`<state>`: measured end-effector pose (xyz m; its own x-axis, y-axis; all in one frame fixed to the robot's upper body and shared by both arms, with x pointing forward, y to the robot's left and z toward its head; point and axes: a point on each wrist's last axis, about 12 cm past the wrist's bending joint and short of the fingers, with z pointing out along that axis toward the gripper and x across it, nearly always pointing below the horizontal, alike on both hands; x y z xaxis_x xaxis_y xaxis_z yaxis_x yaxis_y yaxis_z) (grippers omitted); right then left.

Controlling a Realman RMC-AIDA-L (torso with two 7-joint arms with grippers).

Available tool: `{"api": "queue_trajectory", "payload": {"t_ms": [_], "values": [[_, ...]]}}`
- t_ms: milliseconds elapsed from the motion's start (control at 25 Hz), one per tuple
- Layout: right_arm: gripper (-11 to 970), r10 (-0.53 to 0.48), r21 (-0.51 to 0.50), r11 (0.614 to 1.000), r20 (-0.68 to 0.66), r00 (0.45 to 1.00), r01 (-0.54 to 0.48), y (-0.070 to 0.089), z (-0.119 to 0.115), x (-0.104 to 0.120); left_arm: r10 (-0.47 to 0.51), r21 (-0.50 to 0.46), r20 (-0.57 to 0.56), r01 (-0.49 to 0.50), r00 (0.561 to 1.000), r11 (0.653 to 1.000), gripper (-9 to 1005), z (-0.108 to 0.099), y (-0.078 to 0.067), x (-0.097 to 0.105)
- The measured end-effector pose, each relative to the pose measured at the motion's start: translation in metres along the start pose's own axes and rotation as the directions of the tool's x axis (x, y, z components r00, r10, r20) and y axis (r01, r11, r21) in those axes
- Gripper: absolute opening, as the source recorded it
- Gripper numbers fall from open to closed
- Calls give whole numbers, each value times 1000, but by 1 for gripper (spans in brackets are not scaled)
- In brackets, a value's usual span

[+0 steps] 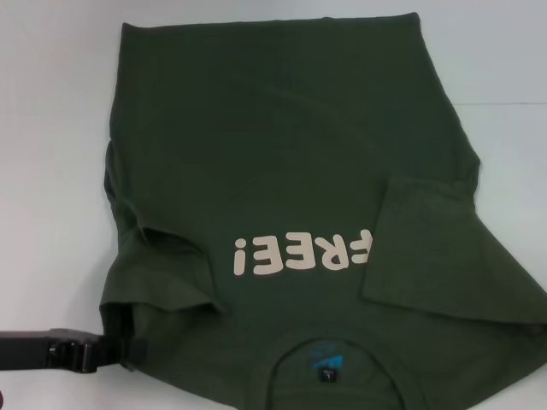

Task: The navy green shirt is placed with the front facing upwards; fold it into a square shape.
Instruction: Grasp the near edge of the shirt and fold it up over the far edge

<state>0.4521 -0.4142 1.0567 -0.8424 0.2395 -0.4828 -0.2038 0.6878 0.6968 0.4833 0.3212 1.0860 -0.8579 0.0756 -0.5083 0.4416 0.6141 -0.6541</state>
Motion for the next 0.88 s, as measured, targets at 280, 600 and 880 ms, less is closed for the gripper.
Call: {"api": "queue_trajectory", "payload": {"t_ms": [280, 600, 880], "values": [[28, 23, -3, 1000, 19, 1000, -23, -3, -11, 19, -24, 24, 2, 24, 1000, 999, 47, -2, -1, 10], [28, 36, -21, 999, 57, 998, -35, -2, -16, 22, -6, 41, 11, 6, 1000, 999, 47, 2, -2, -5], [29, -46, -76, 996, 83, 995, 53, 13, 8, -26, 60, 30, 48, -62, 997, 998, 48, 12, -4, -60]]}}
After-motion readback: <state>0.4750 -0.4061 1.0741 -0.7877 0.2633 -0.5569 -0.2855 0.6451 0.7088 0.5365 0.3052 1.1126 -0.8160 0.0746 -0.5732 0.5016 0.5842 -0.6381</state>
